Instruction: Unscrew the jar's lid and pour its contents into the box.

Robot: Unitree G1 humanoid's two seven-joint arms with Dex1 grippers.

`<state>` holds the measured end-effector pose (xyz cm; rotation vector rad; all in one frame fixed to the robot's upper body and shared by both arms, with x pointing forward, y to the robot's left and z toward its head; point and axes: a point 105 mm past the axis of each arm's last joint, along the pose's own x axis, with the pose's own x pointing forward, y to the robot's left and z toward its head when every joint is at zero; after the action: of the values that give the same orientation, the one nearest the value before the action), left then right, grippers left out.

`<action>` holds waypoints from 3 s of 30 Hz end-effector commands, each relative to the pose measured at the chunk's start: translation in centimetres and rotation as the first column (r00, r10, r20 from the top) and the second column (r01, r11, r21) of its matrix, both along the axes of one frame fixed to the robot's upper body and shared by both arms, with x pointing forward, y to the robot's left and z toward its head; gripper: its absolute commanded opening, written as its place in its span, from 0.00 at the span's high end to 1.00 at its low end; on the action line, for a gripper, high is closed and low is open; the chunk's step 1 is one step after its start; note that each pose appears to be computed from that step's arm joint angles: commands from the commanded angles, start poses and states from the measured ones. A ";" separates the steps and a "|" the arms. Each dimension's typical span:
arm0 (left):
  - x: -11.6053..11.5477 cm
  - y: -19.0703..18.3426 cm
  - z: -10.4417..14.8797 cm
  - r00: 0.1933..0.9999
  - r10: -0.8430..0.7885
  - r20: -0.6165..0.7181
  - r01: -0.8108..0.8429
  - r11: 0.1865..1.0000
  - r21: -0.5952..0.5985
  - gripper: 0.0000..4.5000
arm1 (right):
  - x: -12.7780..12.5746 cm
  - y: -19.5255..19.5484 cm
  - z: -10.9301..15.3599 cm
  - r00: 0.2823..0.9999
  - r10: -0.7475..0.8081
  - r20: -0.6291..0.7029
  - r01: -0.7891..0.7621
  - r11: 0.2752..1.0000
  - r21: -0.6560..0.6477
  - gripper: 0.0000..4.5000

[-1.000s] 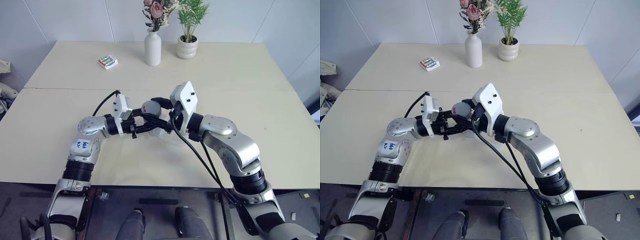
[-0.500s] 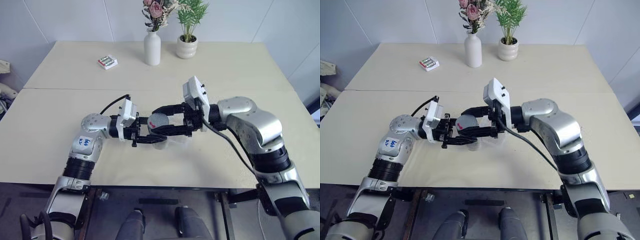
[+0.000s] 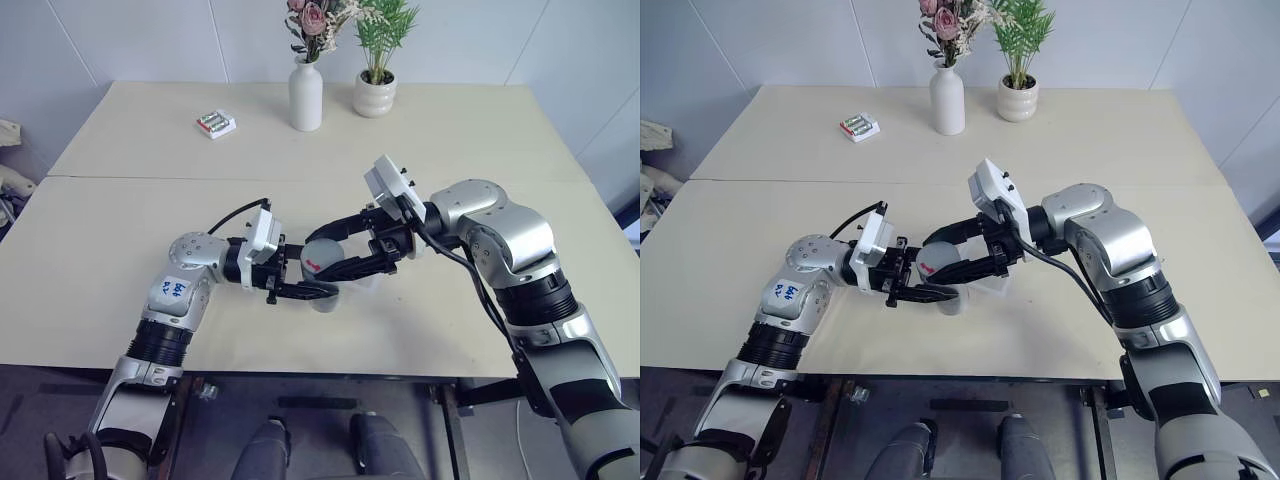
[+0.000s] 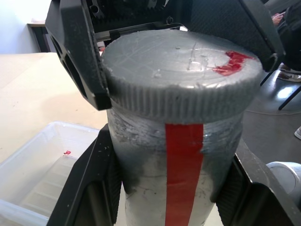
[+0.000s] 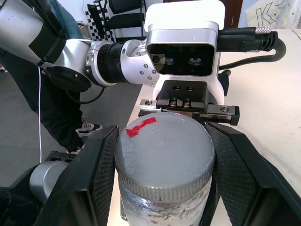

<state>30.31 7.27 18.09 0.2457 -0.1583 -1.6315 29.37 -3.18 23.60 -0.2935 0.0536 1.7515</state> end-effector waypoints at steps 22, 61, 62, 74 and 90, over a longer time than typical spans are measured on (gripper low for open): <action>-0.3 2.5 1.4 0.993 0.113 0.021 -0.112 0.993 -0.026 0.53 | 0.4 -1.8 0.1 0.973 -0.188 0.131 0.171 0.977 0.129 0.00; -0.2 1.6 1.0 0.994 0.110 0.023 -0.110 0.994 -0.016 0.53 | 1.3 0.8 1.1 0.941 -0.328 0.079 0.302 0.924 0.237 0.00; -0.2 1.7 1.0 0.993 0.112 0.023 -0.111 0.994 -0.015 0.53 | 1.3 0.5 1.3 0.940 -0.331 0.077 0.305 0.922 0.241 0.00; -0.2 2.0 0.9 0.992 0.125 0.019 -0.124 0.992 -0.010 0.53 | 2.6 -3.3 2.0 0.920 -0.386 0.074 0.362 0.905 0.222 0.00; -0.2 2.4 0.7 0.989 0.144 0.016 -0.144 0.990 -0.008 0.53 | 1.9 -6.3 1.3 0.920 -0.391 -0.001 0.385 0.906 0.173 0.00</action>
<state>30.49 9.64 17.87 0.2258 -0.1112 -1.4845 32.72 -9.54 22.99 -0.1678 0.0035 1.2913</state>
